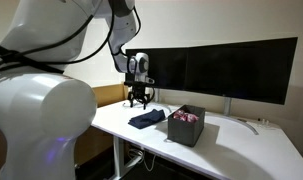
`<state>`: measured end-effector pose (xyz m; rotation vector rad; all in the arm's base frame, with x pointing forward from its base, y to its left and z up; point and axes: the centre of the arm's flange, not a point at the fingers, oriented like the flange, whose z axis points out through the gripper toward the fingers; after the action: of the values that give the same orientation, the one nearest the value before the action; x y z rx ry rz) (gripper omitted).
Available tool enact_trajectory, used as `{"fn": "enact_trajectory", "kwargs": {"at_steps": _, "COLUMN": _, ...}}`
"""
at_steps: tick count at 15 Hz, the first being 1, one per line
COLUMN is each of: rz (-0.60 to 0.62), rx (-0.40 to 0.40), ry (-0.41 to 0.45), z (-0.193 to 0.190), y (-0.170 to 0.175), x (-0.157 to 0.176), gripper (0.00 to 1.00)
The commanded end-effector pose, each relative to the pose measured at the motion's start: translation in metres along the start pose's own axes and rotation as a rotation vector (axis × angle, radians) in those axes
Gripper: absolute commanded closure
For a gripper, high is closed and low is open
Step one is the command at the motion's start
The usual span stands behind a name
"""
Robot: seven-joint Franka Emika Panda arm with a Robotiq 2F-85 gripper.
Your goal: Put the towel inside the box
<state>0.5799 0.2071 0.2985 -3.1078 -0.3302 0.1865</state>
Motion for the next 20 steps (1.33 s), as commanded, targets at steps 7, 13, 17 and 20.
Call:
{"fn": "enact_trajectory", "kwargs": {"at_steps": 7, "rz": 0.012, "rx": 0.013, "ry": 0.000, "z": -0.003, "y": 0.006, "x": 0.019, "gripper": 0.00}}
{"fn": "enact_trajectory", "kwargs": {"at_steps": 13, "rz": 0.019, "rx": 0.018, "ry": 0.087, "z": -0.059, "y": 0.006, "x": 0.040, "gripper": 0.00}}
{"fn": "enact_trajectory", "kwargs": {"at_steps": 17, "rz": 0.022, "rx": 0.021, "ry": 0.106, "z": -0.073, "y": 0.008, "x": 0.045, "gripper": 0.00}}
{"fn": "enact_trajectory", "kwargs": {"at_steps": 20, "rz": 0.022, "rx": 0.025, "ry": 0.110, "z": -0.077, "y": 0.011, "x": 0.043, "gripper": 0.00}}
